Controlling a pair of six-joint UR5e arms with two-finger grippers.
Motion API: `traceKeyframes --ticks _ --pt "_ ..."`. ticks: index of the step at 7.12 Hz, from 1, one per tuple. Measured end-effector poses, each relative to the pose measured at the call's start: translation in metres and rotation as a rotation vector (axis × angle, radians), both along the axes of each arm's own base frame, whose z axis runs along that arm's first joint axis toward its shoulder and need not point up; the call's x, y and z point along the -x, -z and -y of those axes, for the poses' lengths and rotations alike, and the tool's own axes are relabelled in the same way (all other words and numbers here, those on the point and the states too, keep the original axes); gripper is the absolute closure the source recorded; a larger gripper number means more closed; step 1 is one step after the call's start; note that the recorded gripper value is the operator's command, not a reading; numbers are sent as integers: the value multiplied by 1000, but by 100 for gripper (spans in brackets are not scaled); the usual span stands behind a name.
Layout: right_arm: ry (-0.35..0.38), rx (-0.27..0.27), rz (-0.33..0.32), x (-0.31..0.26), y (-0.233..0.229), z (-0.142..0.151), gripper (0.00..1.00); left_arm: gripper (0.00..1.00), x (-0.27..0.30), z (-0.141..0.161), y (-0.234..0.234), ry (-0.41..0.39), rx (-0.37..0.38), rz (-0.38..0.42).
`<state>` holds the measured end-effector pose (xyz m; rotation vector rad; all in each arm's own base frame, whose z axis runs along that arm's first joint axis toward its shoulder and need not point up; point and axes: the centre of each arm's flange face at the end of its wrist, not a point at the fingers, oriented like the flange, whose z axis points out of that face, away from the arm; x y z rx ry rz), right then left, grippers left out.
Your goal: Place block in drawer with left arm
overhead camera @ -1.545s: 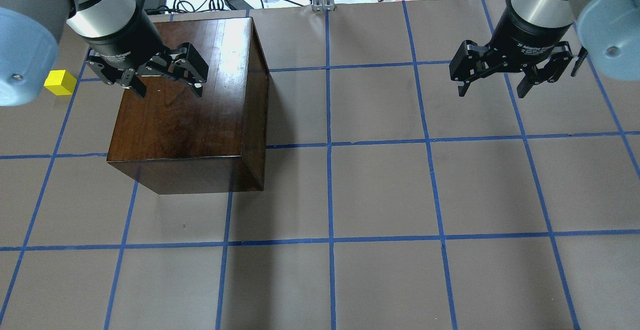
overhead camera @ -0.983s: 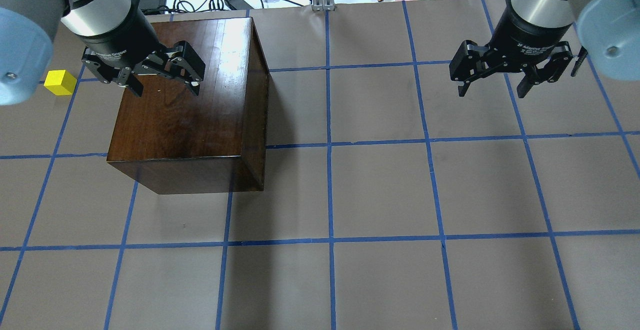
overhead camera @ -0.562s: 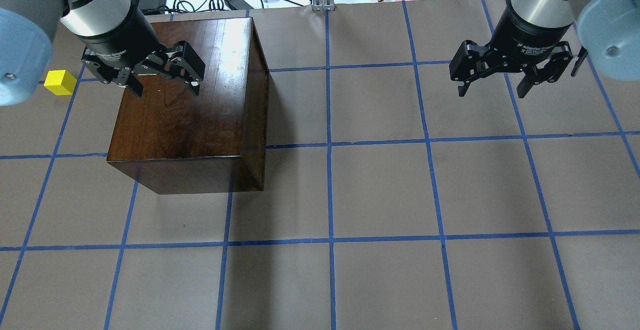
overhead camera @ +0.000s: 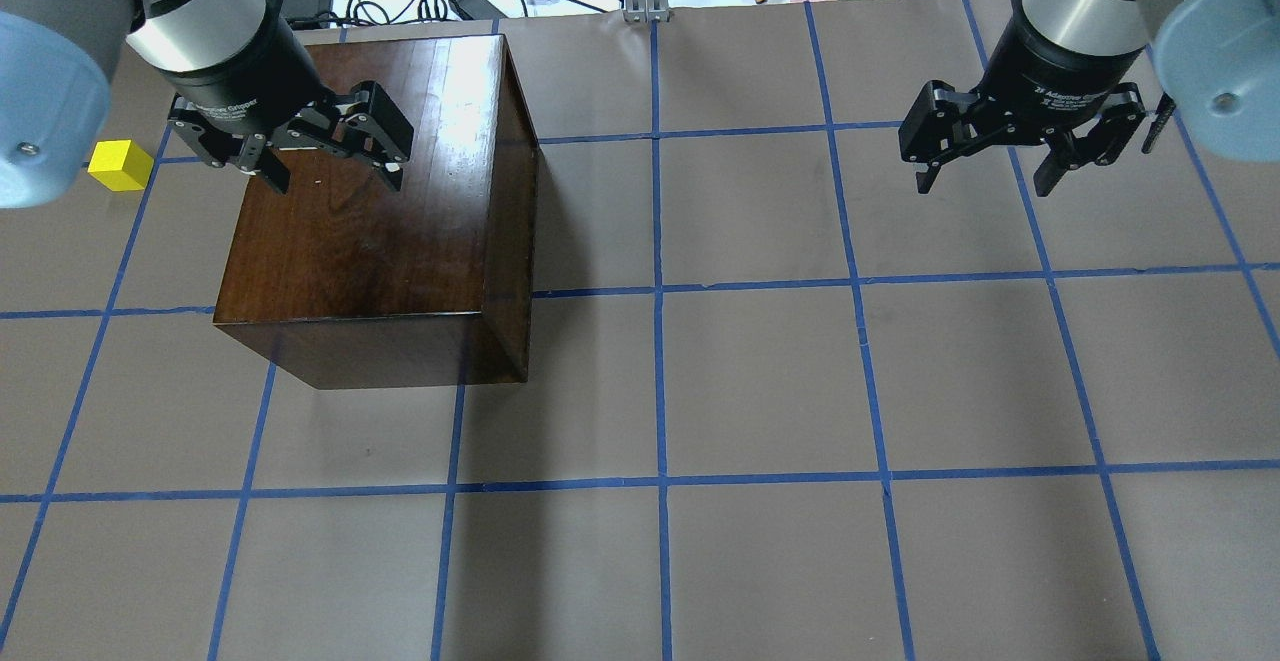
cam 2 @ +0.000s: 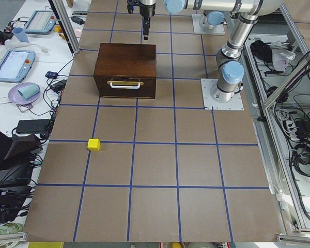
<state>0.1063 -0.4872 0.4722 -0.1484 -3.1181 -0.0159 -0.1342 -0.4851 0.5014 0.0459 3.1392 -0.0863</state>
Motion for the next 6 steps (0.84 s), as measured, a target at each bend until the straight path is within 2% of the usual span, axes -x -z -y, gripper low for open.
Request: traceKeyframes --ticks 4,6 --pt "0 0 0 0 0 0 0 0 -4 4 0 -5 3 1" --pt "0 0 0 0 0 0 0 0 -9 22 5 -13 33 0"
